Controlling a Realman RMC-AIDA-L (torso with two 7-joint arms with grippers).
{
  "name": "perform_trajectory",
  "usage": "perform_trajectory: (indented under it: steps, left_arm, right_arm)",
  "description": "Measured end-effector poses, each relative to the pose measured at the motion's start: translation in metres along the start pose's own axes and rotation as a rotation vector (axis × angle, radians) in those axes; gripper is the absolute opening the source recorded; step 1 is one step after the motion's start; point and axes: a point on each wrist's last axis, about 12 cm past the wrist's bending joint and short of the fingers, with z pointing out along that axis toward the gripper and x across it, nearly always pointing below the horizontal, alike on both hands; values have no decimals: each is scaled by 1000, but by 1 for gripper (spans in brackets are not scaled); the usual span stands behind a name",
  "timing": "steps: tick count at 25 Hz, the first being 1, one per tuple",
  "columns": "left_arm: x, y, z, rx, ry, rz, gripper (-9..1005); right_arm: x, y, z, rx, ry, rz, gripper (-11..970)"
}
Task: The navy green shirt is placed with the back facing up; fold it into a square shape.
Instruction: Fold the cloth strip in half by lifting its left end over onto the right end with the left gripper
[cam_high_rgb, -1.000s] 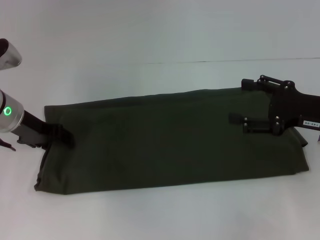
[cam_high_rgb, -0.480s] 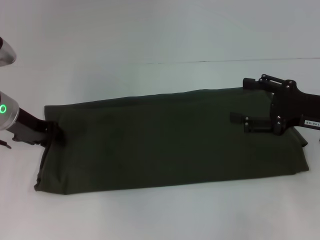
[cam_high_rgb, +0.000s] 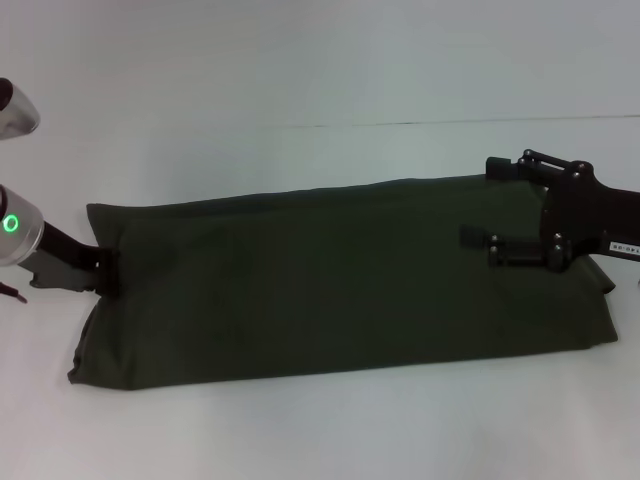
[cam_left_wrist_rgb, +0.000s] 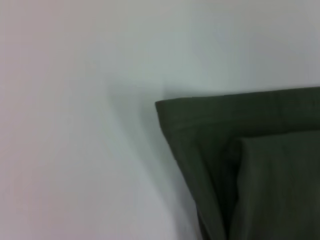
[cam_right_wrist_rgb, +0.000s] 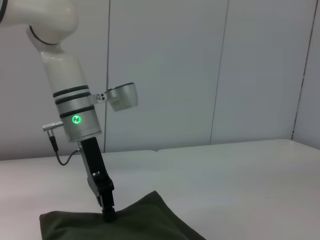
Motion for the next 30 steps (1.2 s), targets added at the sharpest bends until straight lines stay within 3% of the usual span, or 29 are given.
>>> perform_trajectory:
  steps: [7,16,30]
  left_arm:
    - [0,0,0,2,3,9,12]
    - [-1,-1,-4,7,14,39,12]
    - [-13,8,-35,0,24,116,12]
  right_arm:
    - [0,0,-1,3,-1,2,942]
    - [1,1,-2,6,-7,7,941]
    - [2,2,-1,11,-16,9,942]
